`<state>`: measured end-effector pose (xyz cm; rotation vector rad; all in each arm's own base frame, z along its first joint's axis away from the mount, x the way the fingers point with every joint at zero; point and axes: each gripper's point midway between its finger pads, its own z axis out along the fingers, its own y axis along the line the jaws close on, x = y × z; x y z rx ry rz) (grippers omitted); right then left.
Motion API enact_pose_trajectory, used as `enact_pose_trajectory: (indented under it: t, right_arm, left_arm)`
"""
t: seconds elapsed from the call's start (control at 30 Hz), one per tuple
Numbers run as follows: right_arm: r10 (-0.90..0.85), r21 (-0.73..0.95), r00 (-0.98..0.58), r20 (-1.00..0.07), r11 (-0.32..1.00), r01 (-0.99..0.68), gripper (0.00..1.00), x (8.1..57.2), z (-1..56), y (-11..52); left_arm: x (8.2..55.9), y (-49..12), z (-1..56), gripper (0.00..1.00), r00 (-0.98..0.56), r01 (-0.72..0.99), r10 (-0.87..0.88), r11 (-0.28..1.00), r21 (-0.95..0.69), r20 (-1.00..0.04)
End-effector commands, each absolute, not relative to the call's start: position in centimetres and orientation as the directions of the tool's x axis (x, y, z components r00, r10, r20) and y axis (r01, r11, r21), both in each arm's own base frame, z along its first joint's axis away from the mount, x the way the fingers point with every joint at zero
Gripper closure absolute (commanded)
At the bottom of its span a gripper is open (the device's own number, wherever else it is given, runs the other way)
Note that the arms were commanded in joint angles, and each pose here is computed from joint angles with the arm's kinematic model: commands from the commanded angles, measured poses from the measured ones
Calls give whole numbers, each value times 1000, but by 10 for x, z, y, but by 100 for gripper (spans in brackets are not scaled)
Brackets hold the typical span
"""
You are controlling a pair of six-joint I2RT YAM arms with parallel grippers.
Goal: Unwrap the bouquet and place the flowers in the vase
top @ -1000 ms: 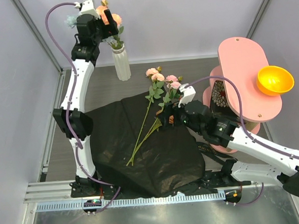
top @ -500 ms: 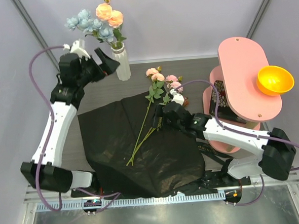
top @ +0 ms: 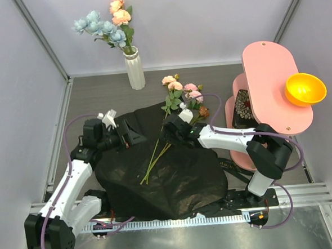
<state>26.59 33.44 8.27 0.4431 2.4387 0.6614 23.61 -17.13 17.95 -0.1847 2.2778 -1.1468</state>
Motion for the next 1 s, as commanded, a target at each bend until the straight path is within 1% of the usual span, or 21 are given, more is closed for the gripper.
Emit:
enact_pose_trajectory:
  t: [0.0,0.07,0.1,0.17,0.23,0.3,0.33,0.5,0.57,0.63,0.67,0.73,0.77,0.87,0.97]
  right_arm:
    - [487,546,-680,-549,824,151,41,313,110,345]
    - [497,540,-668,-554,825,167,41,328,110,342]
    - [489,515,-677,-550,837,185,43,332,97,341]
    - [490,509,-677,-549,839,194,45,343,93,341]
    - [477,495,-688,-547,847,193,49,354,82,346]
    - [457,490,-696,-553,854,172,55,363,82,353]
    - [443,473,-706,-552,864,173,56,365,71,354]
    - [424,449,-716,-555,877,171,59,374,55,363]
    - [419,438,-720,-553,881,177,65,377,46,365]
    - [422,444,-719,-553,879,175,66,380,46,369]
    - [417,440,-721,-553,881,173,71,381,43,370]
    - [420,439,-707,-569,882,171,80,386,48,371]
    - [419,428,-701,-577,886,177,87,387,49,368]
    - [431,417,-631,-646,891,182,99,399,76,356]
    - [429,414,-528,-733,897,154,99,415,122,344]
  left_arm:
    - [216,-181,166,4,-855,144,-351,548,-824,-382]
    - [212,-182,164,4,-866,138,-344,534,-834,-364]
    - [211,-183,162,4,-867,139,-341,534,-834,-363]
    - [210,-182,160,4,-870,139,-336,536,-833,-361]
    - [210,-184,162,4,-873,143,-331,528,-837,-358]
    - [209,-184,161,4,-878,138,-328,523,-841,-348]
    - [210,-185,160,4,-879,140,-326,524,-840,-349]
    - [208,-187,158,4,-885,139,-320,513,-847,-339]
    - [208,-187,157,4,-885,142,-318,511,-848,-340]
    - [208,-188,158,4,-887,142,-314,510,-849,-338]
    - [208,-188,158,4,-888,144,-312,510,-848,-339]
    - [208,-189,157,4,-889,143,-310,509,-849,-336]
    - [208,-189,157,4,-892,140,-308,508,-850,-331]
    - [208,-189,158,4,-893,143,-305,507,-850,-332]
    - [209,-190,160,4,-890,147,-307,507,-849,-337]
